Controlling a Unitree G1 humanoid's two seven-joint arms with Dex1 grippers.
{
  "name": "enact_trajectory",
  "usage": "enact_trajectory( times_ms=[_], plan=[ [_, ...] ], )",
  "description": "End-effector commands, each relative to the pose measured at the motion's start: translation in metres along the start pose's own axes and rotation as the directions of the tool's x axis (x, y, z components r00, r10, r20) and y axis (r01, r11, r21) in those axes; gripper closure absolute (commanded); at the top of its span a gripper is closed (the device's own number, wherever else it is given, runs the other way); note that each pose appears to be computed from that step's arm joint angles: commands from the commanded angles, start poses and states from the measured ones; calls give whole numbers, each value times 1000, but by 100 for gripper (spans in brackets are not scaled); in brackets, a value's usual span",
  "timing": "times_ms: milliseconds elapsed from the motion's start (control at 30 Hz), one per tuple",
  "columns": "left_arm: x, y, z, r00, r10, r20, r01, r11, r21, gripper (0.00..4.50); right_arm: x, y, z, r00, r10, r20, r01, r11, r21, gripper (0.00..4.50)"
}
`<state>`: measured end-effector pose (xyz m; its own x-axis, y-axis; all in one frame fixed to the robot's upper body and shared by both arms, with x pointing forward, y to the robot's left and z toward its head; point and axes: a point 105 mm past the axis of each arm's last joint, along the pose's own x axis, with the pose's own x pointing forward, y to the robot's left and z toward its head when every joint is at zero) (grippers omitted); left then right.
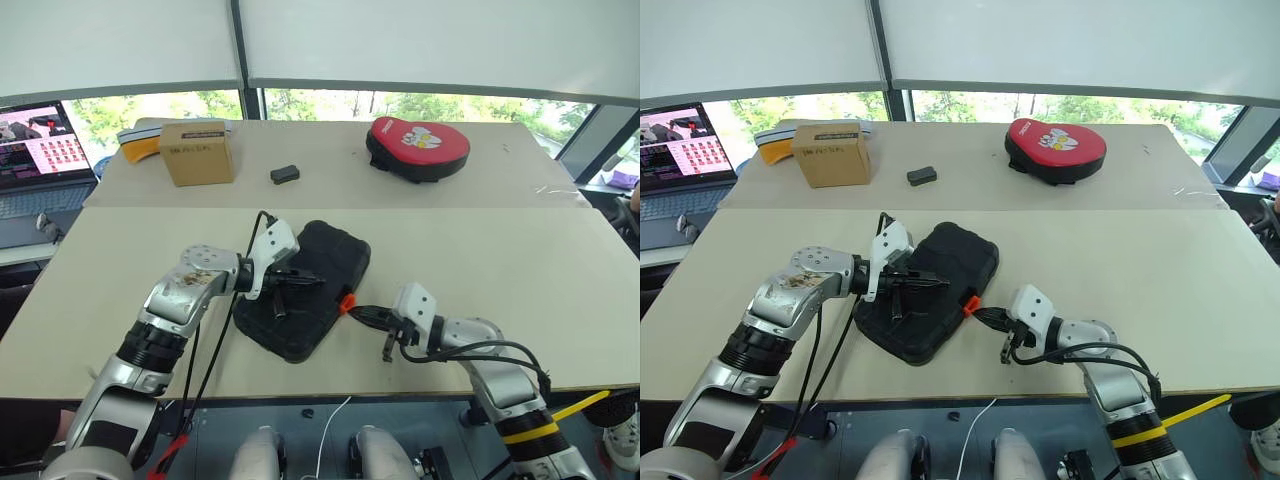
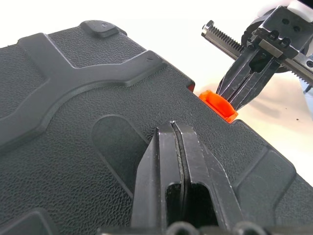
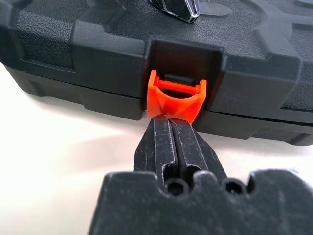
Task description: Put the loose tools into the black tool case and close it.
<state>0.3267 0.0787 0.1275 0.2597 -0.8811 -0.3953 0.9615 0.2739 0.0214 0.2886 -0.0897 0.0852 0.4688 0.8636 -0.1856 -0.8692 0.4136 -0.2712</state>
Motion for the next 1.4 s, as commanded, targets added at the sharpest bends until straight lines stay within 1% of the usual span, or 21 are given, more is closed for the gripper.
enact_trajectory(
  times_ms=[33, 167, 333, 567, 767, 833, 933, 1133, 1267, 1400],
  plan=[
    [8, -9, -43, 991, -32, -129, 16, 992, -124, 445, 7, -2, 45, 983, 11, 182, -1, 998, -56, 450],
    [7, -9, -43, 991, -30, -130, 13, 992, -129, 445, -3, -11, 45, 981, -44, 190, 46, 999, -7, 450],
    [5, -8, -48, 989, -27, -142, 8, 991, -134, 445, -1, -12, 30, 993, -43, 112, 48, 998, -44, 450],
    [4, -6, -47, 989, -22, -144, 3, 991, -131, 445, -7, -7, 19, 1000, -1, 30, 2, 1000, -21, 450],
    [5, -5, -46, 990, -21, -142, 3, 991, -131, 445, 1, 0, 8, 999, 40, -35, -40, 999, 7, 450],
    [5, -6, -46, 990, -21, -142, 3, 991, -131, 445, 7, 2, 10, 998, 54, -25, -54, 999, -3, 450],
    [4, -5, -46, 989, -19, -144, 0, 991, -132, 445, 12, -1, 16, 999, 42, 8, -41, 999, -10, 450],
    [2, -6, -51, 986, -20, -164, -4, 990, -142, 445, 17, -7, 21, 999, 34, 32, -33, 999, -32, 450],
    [0, -7, -56, 982, -24, -187, -3, 989, -145, 445, 23, -10, 31, 997, 33, 69, -29, 998, -53, 450],
    [-2, -6, -59, 981, -21, -190, -8, 989, -150, 445, 23, -11, 38, 996, 44, 81, -39, 997, -63, 450]
  ],
)
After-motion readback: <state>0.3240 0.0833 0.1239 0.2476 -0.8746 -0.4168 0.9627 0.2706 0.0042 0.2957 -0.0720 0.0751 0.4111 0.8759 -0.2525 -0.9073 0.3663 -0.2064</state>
